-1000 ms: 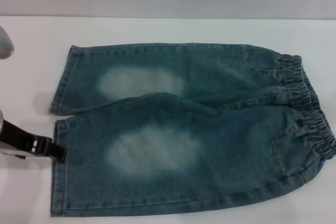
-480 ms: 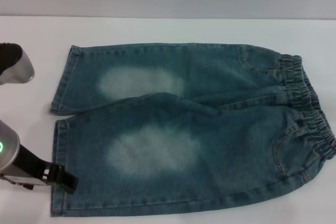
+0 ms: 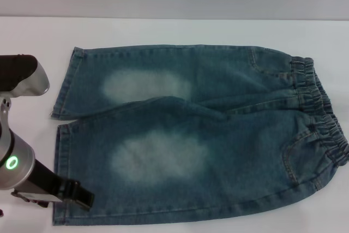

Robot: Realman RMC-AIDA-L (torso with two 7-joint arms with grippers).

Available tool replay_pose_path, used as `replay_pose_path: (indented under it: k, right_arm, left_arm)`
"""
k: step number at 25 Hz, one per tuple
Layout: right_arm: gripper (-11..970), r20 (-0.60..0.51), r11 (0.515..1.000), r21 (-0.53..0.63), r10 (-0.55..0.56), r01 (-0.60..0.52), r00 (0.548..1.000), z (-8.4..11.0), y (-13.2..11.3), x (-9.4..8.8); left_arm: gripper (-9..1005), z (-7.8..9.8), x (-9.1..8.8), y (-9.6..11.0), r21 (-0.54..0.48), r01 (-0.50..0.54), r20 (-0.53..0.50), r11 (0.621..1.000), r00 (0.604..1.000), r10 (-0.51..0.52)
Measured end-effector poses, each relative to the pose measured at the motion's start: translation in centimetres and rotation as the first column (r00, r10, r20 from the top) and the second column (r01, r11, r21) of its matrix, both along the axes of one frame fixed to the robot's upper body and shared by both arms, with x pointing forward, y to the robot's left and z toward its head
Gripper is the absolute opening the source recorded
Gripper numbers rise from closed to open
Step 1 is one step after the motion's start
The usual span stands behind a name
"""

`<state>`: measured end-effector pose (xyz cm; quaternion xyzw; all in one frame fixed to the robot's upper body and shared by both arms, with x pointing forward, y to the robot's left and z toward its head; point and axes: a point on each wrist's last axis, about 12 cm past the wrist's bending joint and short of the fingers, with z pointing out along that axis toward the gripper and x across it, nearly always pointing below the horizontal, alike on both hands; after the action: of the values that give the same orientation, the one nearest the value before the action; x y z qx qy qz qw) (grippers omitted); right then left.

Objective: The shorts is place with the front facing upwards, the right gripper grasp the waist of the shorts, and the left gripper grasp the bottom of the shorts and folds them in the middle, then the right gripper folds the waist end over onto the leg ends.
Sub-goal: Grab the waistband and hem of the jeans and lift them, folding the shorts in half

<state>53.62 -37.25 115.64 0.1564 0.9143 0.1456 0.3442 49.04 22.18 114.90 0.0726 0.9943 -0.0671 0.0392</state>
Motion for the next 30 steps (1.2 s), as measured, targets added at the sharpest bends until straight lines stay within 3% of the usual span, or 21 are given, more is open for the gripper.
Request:
replay_pose_path:
  k: [30]
  right_arm:
    - [820, 0.004, 1.000, 0.000, 0.010, -0.010, 1.000, -0.1, -0.2, 0.1]
  left_arm:
    - [844, -1.6, -0.3, -0.8, 0.004, 0.003, -0.056, 1.000, 0.998, -0.003]
